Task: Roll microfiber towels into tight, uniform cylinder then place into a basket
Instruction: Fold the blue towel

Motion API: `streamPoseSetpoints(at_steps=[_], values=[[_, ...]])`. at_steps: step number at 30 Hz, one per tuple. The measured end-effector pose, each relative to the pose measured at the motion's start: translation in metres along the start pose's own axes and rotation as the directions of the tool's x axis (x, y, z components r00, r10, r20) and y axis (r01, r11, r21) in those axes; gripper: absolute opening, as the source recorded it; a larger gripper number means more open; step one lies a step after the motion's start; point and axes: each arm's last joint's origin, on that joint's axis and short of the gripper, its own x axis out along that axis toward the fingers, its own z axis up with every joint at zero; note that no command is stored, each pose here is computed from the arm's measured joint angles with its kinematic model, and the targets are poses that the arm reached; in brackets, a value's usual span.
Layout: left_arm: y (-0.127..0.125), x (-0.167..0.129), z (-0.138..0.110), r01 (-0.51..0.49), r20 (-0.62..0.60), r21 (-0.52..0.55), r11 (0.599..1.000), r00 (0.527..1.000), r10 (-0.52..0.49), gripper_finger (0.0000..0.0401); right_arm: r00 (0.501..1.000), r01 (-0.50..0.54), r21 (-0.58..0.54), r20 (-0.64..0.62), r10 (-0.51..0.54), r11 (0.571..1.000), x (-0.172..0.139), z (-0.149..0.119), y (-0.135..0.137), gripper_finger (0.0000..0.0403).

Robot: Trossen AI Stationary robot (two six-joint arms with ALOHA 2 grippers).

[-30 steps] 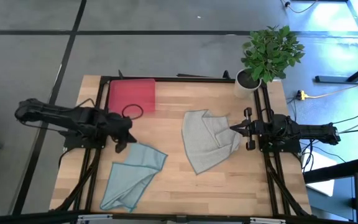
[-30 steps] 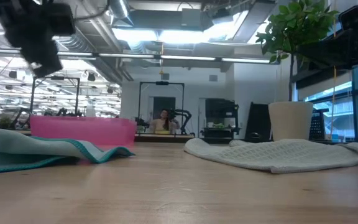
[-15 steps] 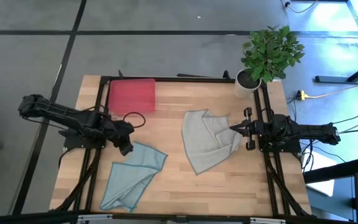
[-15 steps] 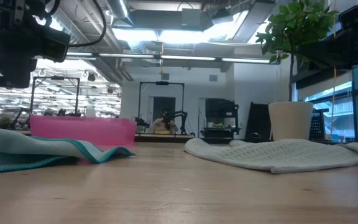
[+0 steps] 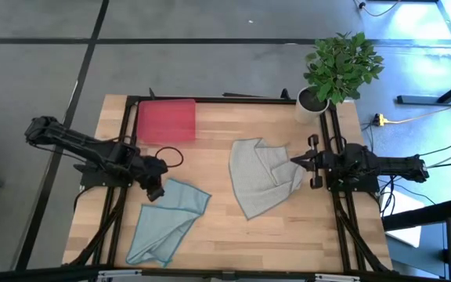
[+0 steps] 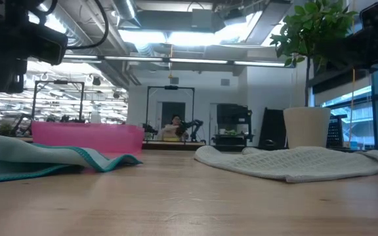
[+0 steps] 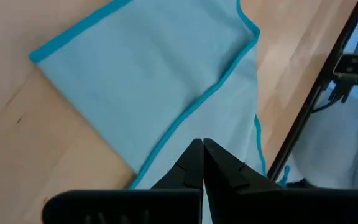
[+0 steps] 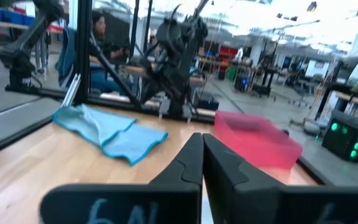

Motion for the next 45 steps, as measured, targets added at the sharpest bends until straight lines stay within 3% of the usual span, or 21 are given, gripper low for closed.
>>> streamPoseSetpoints(at_steps=[4, 9, 17, 25, 37, 45], values=[[-0.003, -0.001, -0.004, -0.003, -0.011, 0.052, 0.999, 1.0, 0.003, 0.0, 1.0, 0.005, -0.017, 0.026, -0.005, 1.0, -0.001, 0.011, -0.002, 0.0005], [-0.018, -0.014, -0.004, -0.032, 0.062, 0.181, 0.983, 0.998, 0.021, 0.0, 0.999, 0.038, -0.015, 0.036, -0.038, 0.999, 0.0, 0.034, -0.007, 0.0003], [-0.041, -0.038, -0.003, -0.075, 0.136, 0.27, 0.96, 0.99, 0.039, 0.0, 0.986, 0.026, 0.007, -0.164, -0.024, 1.0, 0.023, 0.055, -0.012, 0.0002], [-0.043, -0.031, -0.004, -0.091, 0.103, 0.272, 0.958, 0.993, 0.065, 0.0, 0.925, -0.011, 0.011, -0.38, 0.015, 1.0, 0.074, 0.075, -0.016, 0.0002], [-0.042, -0.029, -0.004, -0.107, 0.107, 0.086, 0.99, 0.989, 0.098, 0.0005, 0.897, -0.036, -0.013, -0.441, 0.027, 0.999, 0.124, 0.094, -0.02, 0.0006], [-0.032, -0.03, -0.008, -0.192, 0.06, -0.08, 0.978, 0.979, 0.197, 0.007, 0.895, -0.037, -0.012, -0.446, 0.027, 0.999, 0.127, 0.094, -0.02, 0.0007]])
